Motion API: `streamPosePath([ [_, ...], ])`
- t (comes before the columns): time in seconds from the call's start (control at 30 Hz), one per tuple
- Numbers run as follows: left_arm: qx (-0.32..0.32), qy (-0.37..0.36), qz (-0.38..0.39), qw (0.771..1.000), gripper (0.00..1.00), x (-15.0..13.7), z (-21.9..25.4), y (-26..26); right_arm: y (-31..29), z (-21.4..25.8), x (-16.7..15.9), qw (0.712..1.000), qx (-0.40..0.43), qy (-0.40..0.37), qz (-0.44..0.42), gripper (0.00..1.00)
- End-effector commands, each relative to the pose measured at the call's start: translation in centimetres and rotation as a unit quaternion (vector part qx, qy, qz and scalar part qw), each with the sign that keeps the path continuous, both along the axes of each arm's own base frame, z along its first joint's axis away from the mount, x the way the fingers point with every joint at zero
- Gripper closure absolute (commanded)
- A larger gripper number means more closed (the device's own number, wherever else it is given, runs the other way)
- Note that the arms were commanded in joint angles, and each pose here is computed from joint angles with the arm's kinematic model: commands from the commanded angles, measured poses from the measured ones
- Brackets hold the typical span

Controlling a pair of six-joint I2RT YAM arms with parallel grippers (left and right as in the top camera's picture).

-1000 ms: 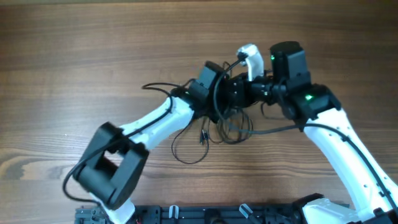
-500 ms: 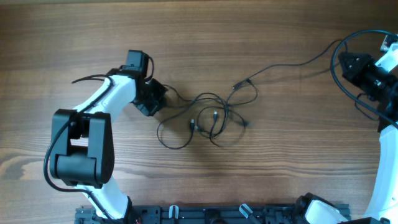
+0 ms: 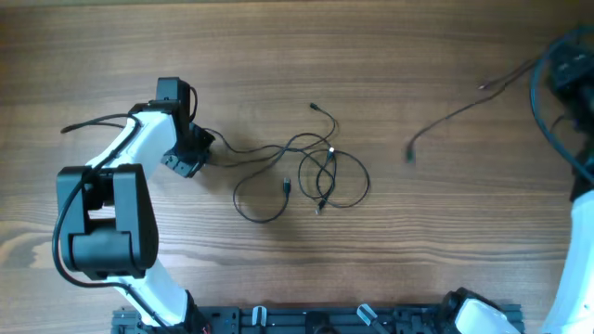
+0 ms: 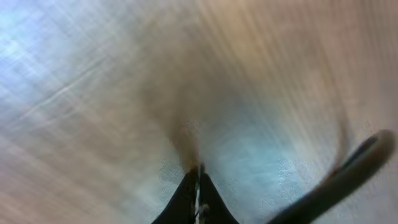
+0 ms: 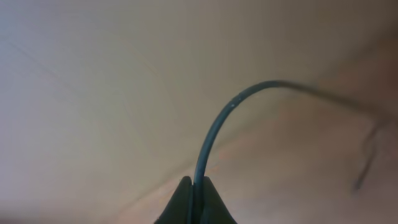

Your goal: Untangle cables

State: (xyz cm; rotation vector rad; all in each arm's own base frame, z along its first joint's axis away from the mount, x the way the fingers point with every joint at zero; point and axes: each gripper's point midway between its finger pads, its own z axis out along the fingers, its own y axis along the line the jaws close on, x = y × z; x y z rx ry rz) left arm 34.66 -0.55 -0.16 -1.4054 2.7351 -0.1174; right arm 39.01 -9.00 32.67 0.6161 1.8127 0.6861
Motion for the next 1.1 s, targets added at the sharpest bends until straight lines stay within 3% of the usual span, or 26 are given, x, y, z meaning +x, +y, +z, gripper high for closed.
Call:
streamPosePath([
  [0.0, 0.001, -0.025, -0.032, 0.999, 0.96, 1.2, -0.3, -1.9, 6.7, -6.3, 0.4, 0.988, -0.022, 0.101, 0.116, 0.96],
  [0.07, 0.000, -0.041, -0.052, 0.998, 0.93, 1.8, -0.2, -3.4, 14.9, -9.3, -0.2, 0.953, -0.038, 0.119, 0.278, 0.96],
  [0.17, 0.001, -0.044, -0.072, 0.996, 0.91, 1.8, -0.1, -4.9, 23.7, -7.8, -1.6, 0.906, -0.042, 0.055, 0.418, 0.96],
  [0.27, 0.001, -0.043, -0.076, 0.996, 0.91, 1.7, -0.1, -5.1, 24.9, -4.9, -2.1, 0.907, -0.038, 0.023, 0.418, 0.96],
  [0.33, 0.001, -0.044, -0.076, 0.996, 0.94, 1.8, -0.1, -5.2, 23.4, -3.3, -0.9, 0.927, -0.040, 0.005, 0.374, 0.96],
  [0.37, 0.001, -0.047, -0.076, 0.996, 0.94, 1.9, -0.1, -5.2, 21.6, -3.4, 0.9, 0.953, -0.027, 0.023, 0.301, 0.96],
  [0.43, 0.000, -0.056, -0.076, 0.996, 0.94, 2.3, 0.0, -5.2, 19.6, -4.8, 2.8, 0.976, 0.002, 0.068, 0.207, 0.96],
  [0.5, 0.000, -0.057, -0.077, 0.995, 0.95, 2.4, 0.0, -5.4, 18.8, -6.8, 3.9, 0.981, -0.005, 0.095, 0.170, 0.96],
  [0.6, 0.000, -0.058, -0.083, 0.995, 0.96, 2.4, 0.0, -5.8, 20.5, -11.2, 4.2, 0.963, -0.054, 0.127, 0.231, 0.95],
  [0.63, 0.000, -0.060, -0.086, 0.995, 0.96, 2.4, 0.0, -6.0, 24.0, -13.0, 1.7, 0.927, -0.024, 0.149, 0.344, 0.96],
  [0.67, -0.001, -0.060, -0.089, 0.994, 0.95, 2.3, 0.0, -6.2, 25.8, -13.2, -0.1, 0.903, -0.004, 0.151, 0.402, 0.96],
  [0.77, -0.002, -0.070, -0.096, 0.993, 0.93, 2.7, 0.1, -6.9, 28.8, -13.3, -5.2, 0.863, -0.031, 0.178, 0.472, 0.95],
  [0.93, -0.002, -0.071, -0.099, 0.993, 0.93, 2.7, 0.1, -7.1, 25.4, -13.1, -11.0, 0.878, -0.128, 0.286, 0.361, 0.96],
  [1.0, -0.002, -0.071, -0.099, 0.993, 0.93, 2.7, 0.1, -7.1, 24.2, -11.2, -14.7, 0.879, -0.126, 0.297, 0.352, 0.96],
  [1.07, -0.002, -0.075, -0.099, 0.992, 0.93, 2.9, 0.2, -7.1, 23.0, -9.5, -15.9, 0.894, -0.132, 0.276, 0.326, 0.95],
])
